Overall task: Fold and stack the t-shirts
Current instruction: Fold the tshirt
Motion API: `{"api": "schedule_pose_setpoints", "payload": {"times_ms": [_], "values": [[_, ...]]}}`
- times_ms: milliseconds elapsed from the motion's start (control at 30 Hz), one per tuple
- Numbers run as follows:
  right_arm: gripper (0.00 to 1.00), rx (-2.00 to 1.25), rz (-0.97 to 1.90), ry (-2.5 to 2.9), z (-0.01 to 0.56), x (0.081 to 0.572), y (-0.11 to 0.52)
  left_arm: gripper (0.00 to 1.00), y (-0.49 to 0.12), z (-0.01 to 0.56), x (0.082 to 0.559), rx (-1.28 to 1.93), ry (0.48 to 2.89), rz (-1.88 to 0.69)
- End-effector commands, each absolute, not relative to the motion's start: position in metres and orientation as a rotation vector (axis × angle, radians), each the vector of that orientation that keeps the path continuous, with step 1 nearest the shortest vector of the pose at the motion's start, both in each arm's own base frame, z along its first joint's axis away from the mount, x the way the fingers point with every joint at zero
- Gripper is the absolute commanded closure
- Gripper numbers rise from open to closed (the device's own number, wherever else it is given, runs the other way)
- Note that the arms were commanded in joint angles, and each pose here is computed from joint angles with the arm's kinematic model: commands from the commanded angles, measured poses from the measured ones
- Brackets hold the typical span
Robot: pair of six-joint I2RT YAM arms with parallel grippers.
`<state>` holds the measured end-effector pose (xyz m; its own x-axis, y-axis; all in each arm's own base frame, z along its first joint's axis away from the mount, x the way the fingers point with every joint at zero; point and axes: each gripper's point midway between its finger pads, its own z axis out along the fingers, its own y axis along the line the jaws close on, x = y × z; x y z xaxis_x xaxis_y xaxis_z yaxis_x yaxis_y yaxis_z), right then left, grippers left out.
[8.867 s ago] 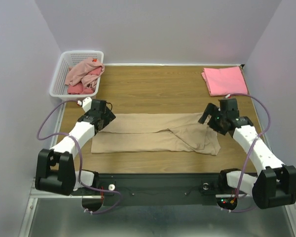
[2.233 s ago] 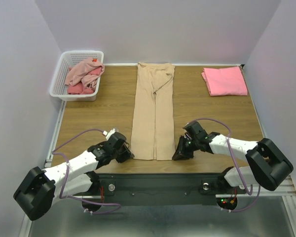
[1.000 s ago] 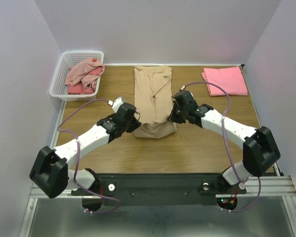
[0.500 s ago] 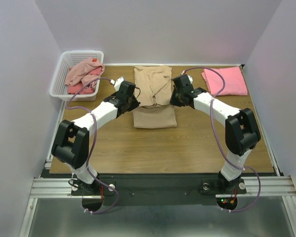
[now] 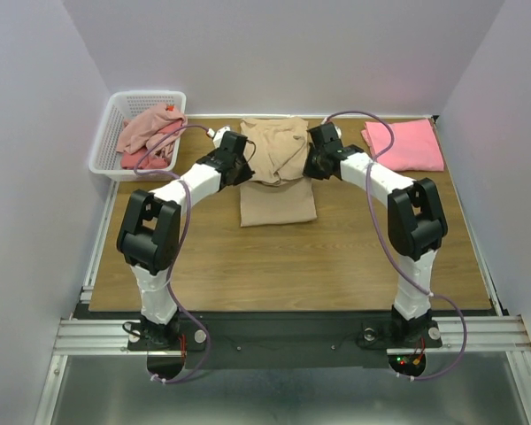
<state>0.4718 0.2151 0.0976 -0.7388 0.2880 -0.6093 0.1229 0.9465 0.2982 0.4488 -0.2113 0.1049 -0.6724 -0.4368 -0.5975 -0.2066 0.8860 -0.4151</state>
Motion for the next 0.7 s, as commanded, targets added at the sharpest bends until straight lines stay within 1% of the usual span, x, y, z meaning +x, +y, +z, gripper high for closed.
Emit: {"api": "schedule_pose_setpoints", "payload": {"times_ms": [0,433,500,533,567,600,667], "values": [[1.0,0.278,0.344,2.336,0.118,0.496,0.216,1.0,-0.208,0.13,0.475,-0.424,2.246,-0.415],[1.0,0.283,0.36,2.37,0.094,0.515,0.214,1.0,-0.211,0.112,0.502,-0.398,2.28,-0.402],[0.96,0.285,0.369,2.367,0.095,0.518,0.216,1.0,-0.211,0.103,0.503,-0.393,2.304,-0.389],[0.93,0.285,0.366,2.369,0.093,0.518,0.216,0.97,-0.211,0.106,0.506,-0.394,2.299,-0.393],[0.9,0.29,0.361,2.365,0.093,0.52,0.215,0.85,-0.211,0.104,0.507,-0.388,2.304,-0.389],[0.82,0.297,0.359,2.357,0.096,0.521,0.214,0.68,-0.212,0.104,0.508,-0.389,2.303,-0.392],[0.75,0.298,0.357,2.345,0.101,0.523,0.214,0.56,-0.213,0.106,0.508,-0.383,2.3,-0.4]]}}
